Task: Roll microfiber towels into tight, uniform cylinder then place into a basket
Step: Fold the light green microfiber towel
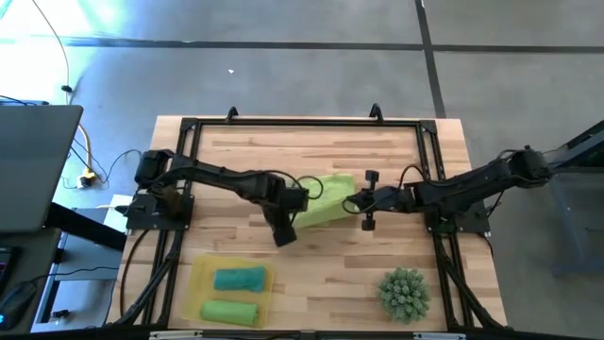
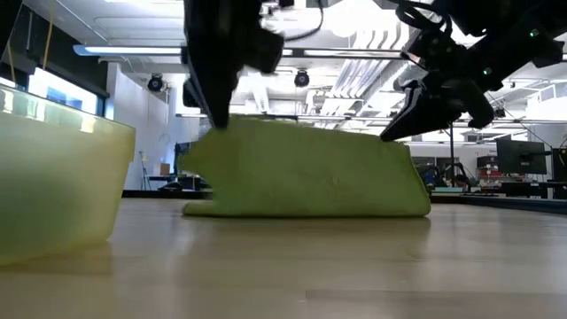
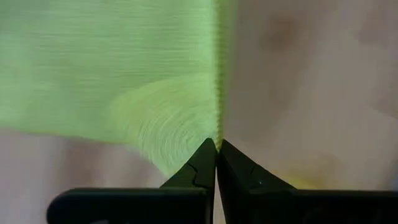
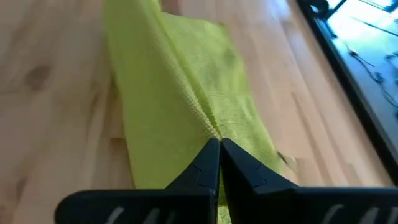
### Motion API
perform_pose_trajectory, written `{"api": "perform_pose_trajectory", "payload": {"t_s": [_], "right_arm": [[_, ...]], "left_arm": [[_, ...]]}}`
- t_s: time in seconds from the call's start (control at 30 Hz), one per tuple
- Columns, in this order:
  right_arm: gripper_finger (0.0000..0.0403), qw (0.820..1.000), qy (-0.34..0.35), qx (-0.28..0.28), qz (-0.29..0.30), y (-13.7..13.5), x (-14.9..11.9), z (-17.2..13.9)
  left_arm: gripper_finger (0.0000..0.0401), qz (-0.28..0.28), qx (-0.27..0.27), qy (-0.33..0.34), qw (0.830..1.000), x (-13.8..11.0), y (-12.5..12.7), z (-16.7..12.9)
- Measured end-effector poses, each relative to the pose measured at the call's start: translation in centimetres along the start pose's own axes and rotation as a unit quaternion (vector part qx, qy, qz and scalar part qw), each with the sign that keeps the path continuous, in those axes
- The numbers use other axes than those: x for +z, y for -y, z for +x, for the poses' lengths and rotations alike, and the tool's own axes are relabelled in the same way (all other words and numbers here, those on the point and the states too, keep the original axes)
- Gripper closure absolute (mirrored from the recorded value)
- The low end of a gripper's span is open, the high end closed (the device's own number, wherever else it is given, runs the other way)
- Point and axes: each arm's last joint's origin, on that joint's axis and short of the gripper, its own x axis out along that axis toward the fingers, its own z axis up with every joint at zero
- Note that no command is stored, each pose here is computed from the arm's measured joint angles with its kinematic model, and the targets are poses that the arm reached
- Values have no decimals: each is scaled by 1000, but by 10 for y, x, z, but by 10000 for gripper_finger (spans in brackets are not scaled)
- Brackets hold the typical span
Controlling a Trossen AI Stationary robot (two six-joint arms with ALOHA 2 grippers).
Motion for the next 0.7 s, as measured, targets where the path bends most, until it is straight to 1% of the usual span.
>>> {"api": "perform_pose_trajectory", "payload": {"t_s": [0.1, 0.13, 0.2, 0.27, 0.33, 0.4, 0.5, 0.53, 0.63, 0.7], "right_arm": [[403, 1000, 2, 9, -13, -2, 0, 3], [403, 1000, 1, 10, -14, -2, 0, 4], [403, 1000, -2, 10, -15, -3, -1, 5], [403, 1000, -4, 9, -16, -3, -1, 5], [403, 1000, -4, 10, -10, -3, -1, 5], [403, 1000, -6, 17, 8, -3, -2, 5], [403, 997, -20, 69, 16, -7, -5, 4], [403, 996, -22, 83, 13, -9, -6, 4], [403, 995, -18, 99, 7, -12, -5, 3], [403, 996, -18, 93, 2, -11, -5, 3]], "left_arm": [[401, -3, -93, -27, 995, 0, 12, -7], [401, -4, -114, -36, 993, 0, 15, -9], [401, 0, -139, -36, 990, 3, 21, -16], [401, -3, -136, -28, 990, 5, 23, -17], [401, -26, -117, -30, 992, 4, 21, -13], [401, -50, -108, -37, 992, 3, 19, -9], [401, -67, -108, -65, 990, 0, 19, 3], [401, -66, -115, -72, 989, 0, 22, 8], [401, -50, -133, -93, 986, 0, 28, 20], [401, -32, -120, -96, 988, 1, 27, 29]]}}
